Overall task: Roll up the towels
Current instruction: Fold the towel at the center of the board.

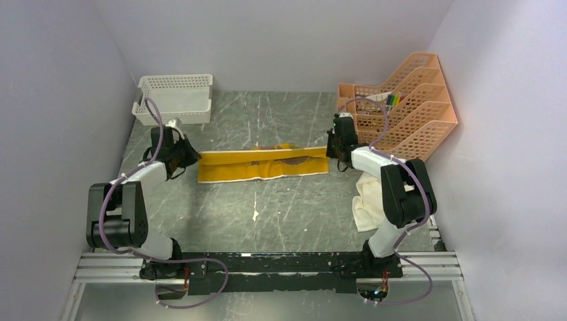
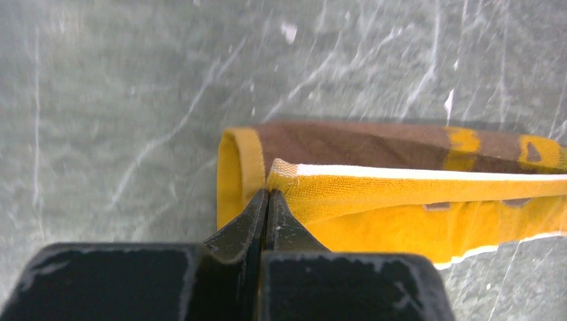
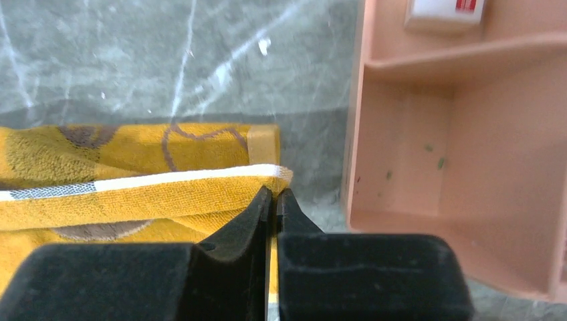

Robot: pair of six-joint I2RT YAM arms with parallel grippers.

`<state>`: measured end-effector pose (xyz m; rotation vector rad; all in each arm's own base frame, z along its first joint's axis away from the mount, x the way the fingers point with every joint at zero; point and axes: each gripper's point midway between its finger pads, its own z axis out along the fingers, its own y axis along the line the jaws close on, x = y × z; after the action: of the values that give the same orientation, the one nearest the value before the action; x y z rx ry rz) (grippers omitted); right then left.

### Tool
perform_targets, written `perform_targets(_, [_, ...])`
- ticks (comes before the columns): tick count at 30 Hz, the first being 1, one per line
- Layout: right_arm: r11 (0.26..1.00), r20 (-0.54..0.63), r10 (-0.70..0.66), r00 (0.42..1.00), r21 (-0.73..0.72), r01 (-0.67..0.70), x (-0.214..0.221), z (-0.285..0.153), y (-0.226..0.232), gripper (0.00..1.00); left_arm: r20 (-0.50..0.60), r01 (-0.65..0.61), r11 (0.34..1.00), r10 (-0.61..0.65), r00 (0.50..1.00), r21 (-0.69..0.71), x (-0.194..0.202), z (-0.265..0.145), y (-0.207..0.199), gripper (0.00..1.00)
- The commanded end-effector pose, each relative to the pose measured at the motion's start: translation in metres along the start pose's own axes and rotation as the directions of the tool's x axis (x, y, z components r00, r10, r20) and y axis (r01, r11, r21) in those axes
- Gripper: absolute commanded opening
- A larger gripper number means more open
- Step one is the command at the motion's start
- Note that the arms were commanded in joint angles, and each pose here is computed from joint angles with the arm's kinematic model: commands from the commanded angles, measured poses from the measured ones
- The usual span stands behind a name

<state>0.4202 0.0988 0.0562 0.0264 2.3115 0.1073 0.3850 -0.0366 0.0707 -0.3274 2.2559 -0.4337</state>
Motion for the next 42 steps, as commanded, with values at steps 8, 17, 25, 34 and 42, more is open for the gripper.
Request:
perform_targets(8, [0.995,-0.040,0.050,0.998,0.085,-0.047,0.025,-0.018,-0.021,0.00,0.017,0.088,0.991,-0.087,0.996,-0.103,0.034,-0.004,0.024,0.07])
perform_targets(17, [0.994,0.002,0.072,0.997,0.083,-0.072,0.023,-0.041,-0.024,0.00,0.077,0.104,0.990,-0.096,0.992,-0.099,0.032,-0.024,0.021,0.07])
perform_targets(25, [0.997,0.000,0.065,0.998,0.046,-0.065,0.029,-0.054,-0.020,0.02,0.108,0.099,0.988,-0.087,0.990,-0.115,0.031,-0.031,0.024,0.07])
perform_targets(34, [0.998,-0.046,0.058,0.997,0.021,-0.057,0.056,-0.063,-0.015,0.27,0.067,0.114,0.985,-0.105,0.992,-0.131,0.057,-0.021,0.035,0.11])
perform_targets(42, [0.997,0.100,0.082,0.992,-0.006,-0.082,0.033,-0.087,-0.015,0.66,0.055,0.123,0.989,-0.119,0.991,-0.086,0.036,-0.039,0.013,0.99])
